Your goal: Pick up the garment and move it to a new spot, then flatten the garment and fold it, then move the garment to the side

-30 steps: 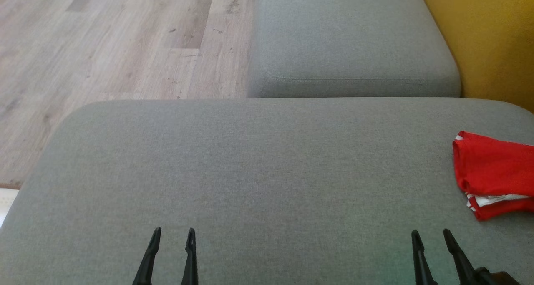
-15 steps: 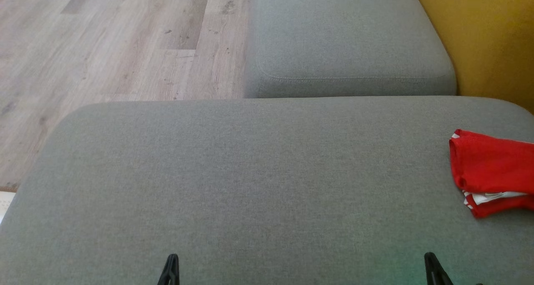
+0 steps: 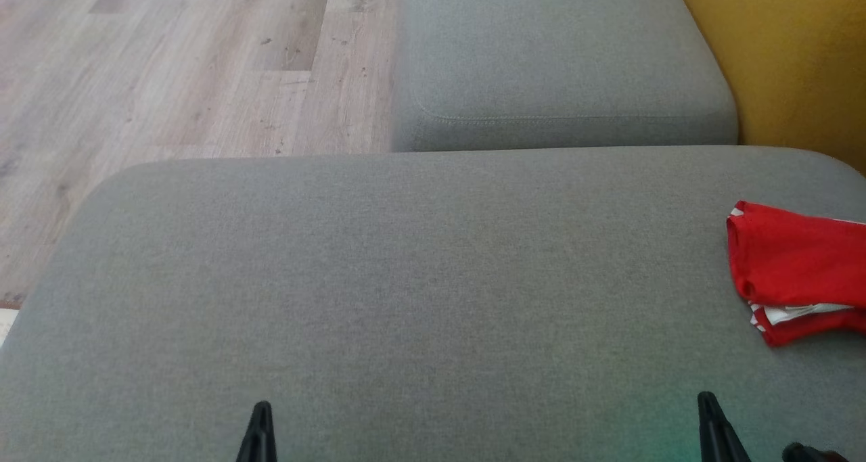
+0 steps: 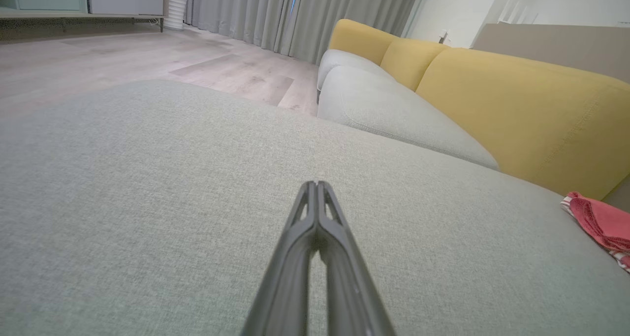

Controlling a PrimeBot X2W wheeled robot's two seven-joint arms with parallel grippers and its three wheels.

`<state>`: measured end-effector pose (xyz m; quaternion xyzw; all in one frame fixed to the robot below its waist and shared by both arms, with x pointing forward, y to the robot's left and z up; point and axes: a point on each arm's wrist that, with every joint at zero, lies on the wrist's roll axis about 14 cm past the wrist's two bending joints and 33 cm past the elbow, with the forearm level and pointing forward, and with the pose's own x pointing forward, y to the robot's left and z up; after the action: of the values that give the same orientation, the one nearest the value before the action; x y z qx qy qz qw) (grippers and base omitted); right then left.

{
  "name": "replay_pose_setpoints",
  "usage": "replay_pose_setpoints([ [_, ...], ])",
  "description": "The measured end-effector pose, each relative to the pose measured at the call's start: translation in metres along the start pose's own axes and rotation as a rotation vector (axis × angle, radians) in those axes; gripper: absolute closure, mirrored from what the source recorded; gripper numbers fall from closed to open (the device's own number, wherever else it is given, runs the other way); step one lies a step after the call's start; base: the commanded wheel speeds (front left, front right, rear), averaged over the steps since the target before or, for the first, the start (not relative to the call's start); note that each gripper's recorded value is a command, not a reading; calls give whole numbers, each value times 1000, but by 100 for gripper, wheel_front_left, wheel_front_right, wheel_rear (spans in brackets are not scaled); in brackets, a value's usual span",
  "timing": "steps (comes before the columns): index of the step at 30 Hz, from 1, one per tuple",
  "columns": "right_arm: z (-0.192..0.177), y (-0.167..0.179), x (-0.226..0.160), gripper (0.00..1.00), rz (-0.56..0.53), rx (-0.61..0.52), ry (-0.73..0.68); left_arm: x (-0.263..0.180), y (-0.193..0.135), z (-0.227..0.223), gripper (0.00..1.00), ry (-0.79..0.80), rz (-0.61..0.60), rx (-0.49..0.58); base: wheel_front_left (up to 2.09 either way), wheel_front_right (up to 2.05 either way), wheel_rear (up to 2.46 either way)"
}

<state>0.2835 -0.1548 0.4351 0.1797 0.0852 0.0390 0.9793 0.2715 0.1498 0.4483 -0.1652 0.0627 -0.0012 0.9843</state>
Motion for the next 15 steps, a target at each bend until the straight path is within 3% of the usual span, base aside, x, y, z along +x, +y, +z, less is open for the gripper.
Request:
replay_pose_setpoints([
  [15,8,-8,10,100,-41,173,-13,14,5,4,100,18,15,-174,0,0,0],
])
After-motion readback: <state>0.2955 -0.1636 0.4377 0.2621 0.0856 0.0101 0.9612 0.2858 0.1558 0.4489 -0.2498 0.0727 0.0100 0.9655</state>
